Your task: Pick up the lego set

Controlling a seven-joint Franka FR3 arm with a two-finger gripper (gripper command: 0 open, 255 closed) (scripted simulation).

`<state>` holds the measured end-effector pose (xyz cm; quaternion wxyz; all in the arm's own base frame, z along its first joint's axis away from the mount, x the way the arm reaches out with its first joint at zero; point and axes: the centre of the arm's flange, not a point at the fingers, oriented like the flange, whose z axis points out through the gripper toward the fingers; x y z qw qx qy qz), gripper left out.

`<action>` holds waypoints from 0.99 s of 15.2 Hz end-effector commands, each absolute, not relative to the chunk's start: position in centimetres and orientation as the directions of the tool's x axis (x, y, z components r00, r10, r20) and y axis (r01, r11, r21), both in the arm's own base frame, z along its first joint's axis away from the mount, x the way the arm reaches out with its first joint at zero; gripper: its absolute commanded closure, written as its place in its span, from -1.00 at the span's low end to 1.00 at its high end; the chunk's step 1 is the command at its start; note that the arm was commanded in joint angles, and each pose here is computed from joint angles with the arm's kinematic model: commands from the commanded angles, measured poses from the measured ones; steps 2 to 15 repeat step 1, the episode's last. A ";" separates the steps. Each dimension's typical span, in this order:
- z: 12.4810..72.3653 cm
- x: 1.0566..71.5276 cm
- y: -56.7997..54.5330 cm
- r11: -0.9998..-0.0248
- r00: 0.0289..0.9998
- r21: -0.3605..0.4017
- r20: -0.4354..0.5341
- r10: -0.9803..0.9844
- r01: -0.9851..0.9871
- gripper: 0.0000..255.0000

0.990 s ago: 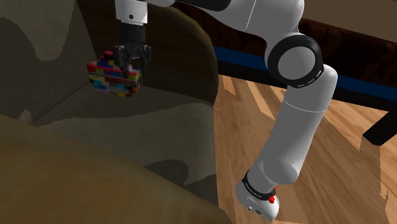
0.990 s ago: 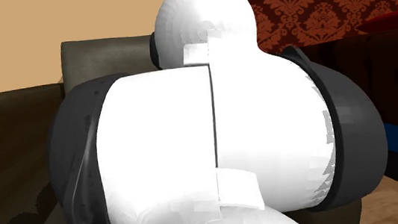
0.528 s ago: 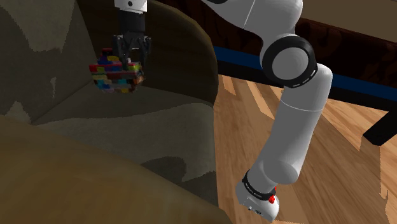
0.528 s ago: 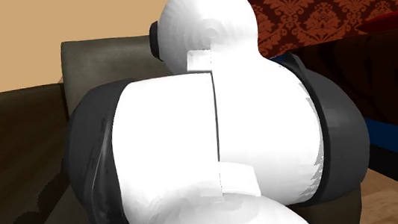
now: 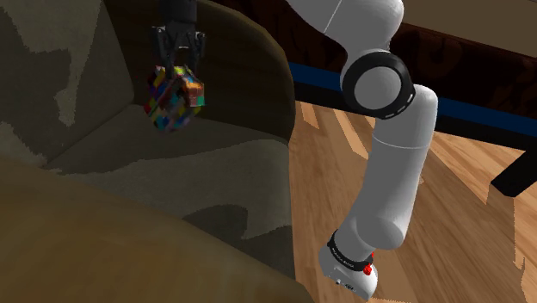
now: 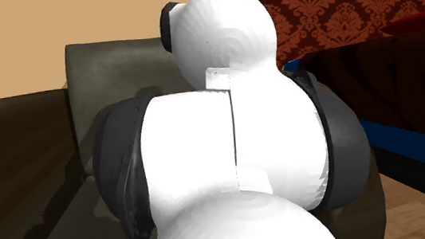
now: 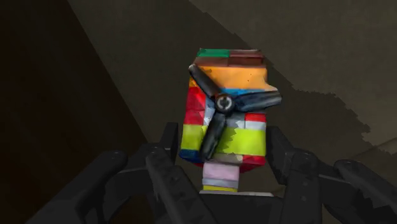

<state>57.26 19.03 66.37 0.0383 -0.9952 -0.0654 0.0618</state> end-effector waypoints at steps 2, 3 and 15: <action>66.7 57.2 19.1 -0.989 0.984 -0.084 -0.117 0.135 0.125 1.00; 66.7 57.2 19.1 -0.989 0.984 -0.084 -0.117 0.135 0.125 1.00; 66.7 57.2 19.1 -0.989 0.984 -0.084 -0.117 0.135 0.125 1.00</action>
